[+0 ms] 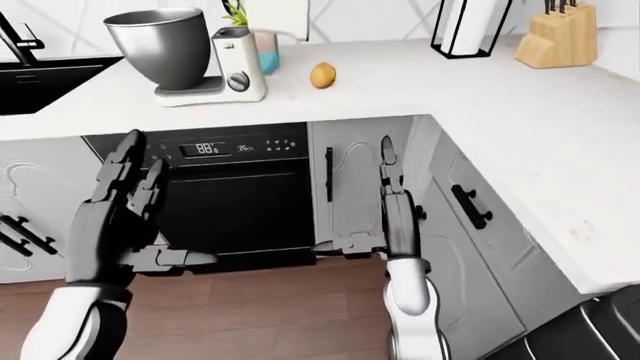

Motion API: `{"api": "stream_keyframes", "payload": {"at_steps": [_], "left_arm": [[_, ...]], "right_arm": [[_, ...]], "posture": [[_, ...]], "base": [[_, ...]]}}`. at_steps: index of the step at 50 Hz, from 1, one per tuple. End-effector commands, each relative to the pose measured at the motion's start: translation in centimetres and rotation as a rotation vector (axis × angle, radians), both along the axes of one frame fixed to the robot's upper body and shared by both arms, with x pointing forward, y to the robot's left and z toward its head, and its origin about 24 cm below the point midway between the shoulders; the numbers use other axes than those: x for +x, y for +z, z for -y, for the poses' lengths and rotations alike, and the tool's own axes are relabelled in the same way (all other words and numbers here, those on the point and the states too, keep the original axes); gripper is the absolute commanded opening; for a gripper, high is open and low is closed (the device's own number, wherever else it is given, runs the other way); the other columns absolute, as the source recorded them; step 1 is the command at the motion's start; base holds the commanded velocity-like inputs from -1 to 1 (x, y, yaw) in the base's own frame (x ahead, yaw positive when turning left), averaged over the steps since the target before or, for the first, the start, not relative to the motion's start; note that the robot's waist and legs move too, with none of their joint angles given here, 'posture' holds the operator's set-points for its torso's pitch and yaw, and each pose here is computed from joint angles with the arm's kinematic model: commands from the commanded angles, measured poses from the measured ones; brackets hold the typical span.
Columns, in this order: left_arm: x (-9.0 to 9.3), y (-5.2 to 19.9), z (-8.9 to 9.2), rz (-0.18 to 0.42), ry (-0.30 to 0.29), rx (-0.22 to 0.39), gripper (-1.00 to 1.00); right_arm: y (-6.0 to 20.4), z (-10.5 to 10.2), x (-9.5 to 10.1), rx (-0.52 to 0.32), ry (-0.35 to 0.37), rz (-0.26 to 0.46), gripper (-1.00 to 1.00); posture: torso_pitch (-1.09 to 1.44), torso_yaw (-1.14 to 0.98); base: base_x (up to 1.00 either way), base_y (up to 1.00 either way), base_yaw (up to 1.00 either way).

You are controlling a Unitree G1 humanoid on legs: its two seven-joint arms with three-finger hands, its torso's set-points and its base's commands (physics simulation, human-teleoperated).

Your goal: Place the bread in the stand mixer bowl.

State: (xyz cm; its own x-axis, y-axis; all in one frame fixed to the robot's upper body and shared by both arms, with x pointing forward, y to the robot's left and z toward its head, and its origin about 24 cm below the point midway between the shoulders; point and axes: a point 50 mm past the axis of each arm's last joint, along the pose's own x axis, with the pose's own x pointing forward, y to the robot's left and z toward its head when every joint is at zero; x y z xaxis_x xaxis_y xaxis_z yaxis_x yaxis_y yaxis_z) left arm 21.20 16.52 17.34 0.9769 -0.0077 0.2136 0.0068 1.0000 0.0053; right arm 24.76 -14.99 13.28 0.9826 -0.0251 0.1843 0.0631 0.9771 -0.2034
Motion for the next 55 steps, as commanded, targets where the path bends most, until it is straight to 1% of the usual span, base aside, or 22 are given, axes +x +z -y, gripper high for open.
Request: {"api": "stream_keyframes", "payload": {"at_steps": [1,6,7,11,14,18,23,25,29,31,33,35,38,42,43,45,48,50,51,53,54,55], "left_arm": [[-0.4,1.3,0.3,0.089,-0.018,0.003,1.00],[-0.4,1.7,0.3,0.087,-0.019,0.005,1.00],[-0.4,1.2,0.3,0.085,-0.021,0.004,1.00],[-0.3,1.8,0.4,0.082,-0.021,0.006,1.00],[-0.4,1.0,0.4,0.081,-0.021,0.007,1.00],[-0.4,0.9,0.4,0.079,-0.021,0.009,1.00],[-0.2,1.6,0.3,0.078,-0.019,0.008,1.00],[-0.3,0.9,0.3,0.078,-0.018,0.008,1.00],[-0.4,0.9,0.3,0.078,-0.016,0.008,1.00],[-0.3,1.5,0.3,0.079,-0.016,0.008,1.00],[-0.3,1.6,0.2,0.078,-0.016,0.008,1.00],[-0.3,0.9,0.2,0.078,-0.016,0.009,1.00],[-0.3,1.2,0.2,0.077,-0.015,0.009,1.00],[-0.4,0.7,0.3,0.076,-0.017,0.011,1.00],[-0.3,1.3,0.3,0.076,-0.017,0.011,1.00],[-0.2,1.4,0.2,0.076,-0.016,0.011,1.00],[-0.4,0.7,0.3,0.075,-0.018,0.012,1.00],[-0.3,0.9,0.2,0.075,-0.017,0.012,1.00],[-0.2,1.3,0.2,0.075,-0.017,0.012,1.00],[-0.2,0.5,0.2,0.074,-0.017,0.012,1.00],[-0.2,1.0,0.2,0.074,-0.017,0.012,1.00],[-0.2,0.8,0.2,0.074,-0.017,0.012,1.00]], "right_arm": [[1.8,0.3,-0.3,-0.009,-0.009,0.095,1.00],[1.7,0.3,-0.2,-0.012,-0.011,0.085,1.00],[1.5,0.2,-0.1,-0.018,-0.005,0.071,1.00],[1.3,0.1,0.1,-0.029,0.000,0.053,1.00],[1.3,0.1,0.1,-0.030,-0.004,0.051,1.00],[1.3,0.2,0.1,-0.030,-0.010,0.051,1.00],[1.3,0.1,0.2,-0.030,-0.009,0.053,1.00],[1.3,0.1,0.2,-0.032,-0.007,0.053,1.00],[1.3,0.0,0.2,-0.034,-0.007,0.052,1.00],[1.2,0.0,0.2,-0.034,-0.006,0.051,1.00],[1.2,0.0,0.2,-0.035,-0.007,0.051,1.00],[1.2,0.0,0.3,-0.036,-0.007,0.051,1.00],[1.2,0.0,0.2,-0.036,-0.008,0.051,1.00],[1.2,-0.1,0.2,-0.038,-0.009,0.050,1.00],[1.2,-0.1,0.2,-0.038,-0.008,0.050,1.00],[1.2,-0.1,0.2,-0.037,-0.011,0.049,1.00],[1.2,-0.1,0.2,-0.038,-0.012,0.052,1.00],[1.2,-0.1,0.2,-0.037,-0.012,0.052,1.00],[1.1,0.0,0.3,-0.042,-0.020,0.049,1.00],[1.0,0.5,0.3,-0.025,-0.049,0.047,1.00],[1.0,0.6,0.2,-0.017,-0.050,0.052,1.00],[1.0,0.5,0.2,-0.018,-0.052,0.053,1.00]], "posture": [[0.00,0.00],[0.00,0.00],[0.00,0.00],[0.00,0.00],[0.00,0.00],[0.00,0.00],[0.00,0.00],[0.00,0.00],[0.00,0.00],[0.00,0.00],[0.00,0.00],[0.00,0.00],[0.00,0.00],[0.00,0.00],[0.00,0.00],[0.00,0.00],[0.00,0.00],[0.00,0.00],[0.00,0.00],[0.00,0.00],[0.00,0.00],[0.00,0.00]], "base": [[0.17,0.00,0.00],[0.17,0.00,0.00],[0.16,0.00,0.00],[0.17,0.00,0.00],[0.12,0.00,0.00],[0.00,0.19,0.00],[0.00,0.50,0.00],[0.00,0.50,0.00],[0.00,0.50,0.00],[0.00,0.50,0.00],[0.00,0.00,0.51],[0.00,0.00,0.50],[0.00,0.00,0.50],[0.00,0.13,0.38],[0.00,0.00,0.51],[0.00,0.00,0.51],[0.00,0.00,0.50],[0.00,0.00,0.51],[0.00,0.00,0.36],[0.00,0.00,0.00],[0.00,0.00,0.00],[0.00,0.00,0.00]]}}
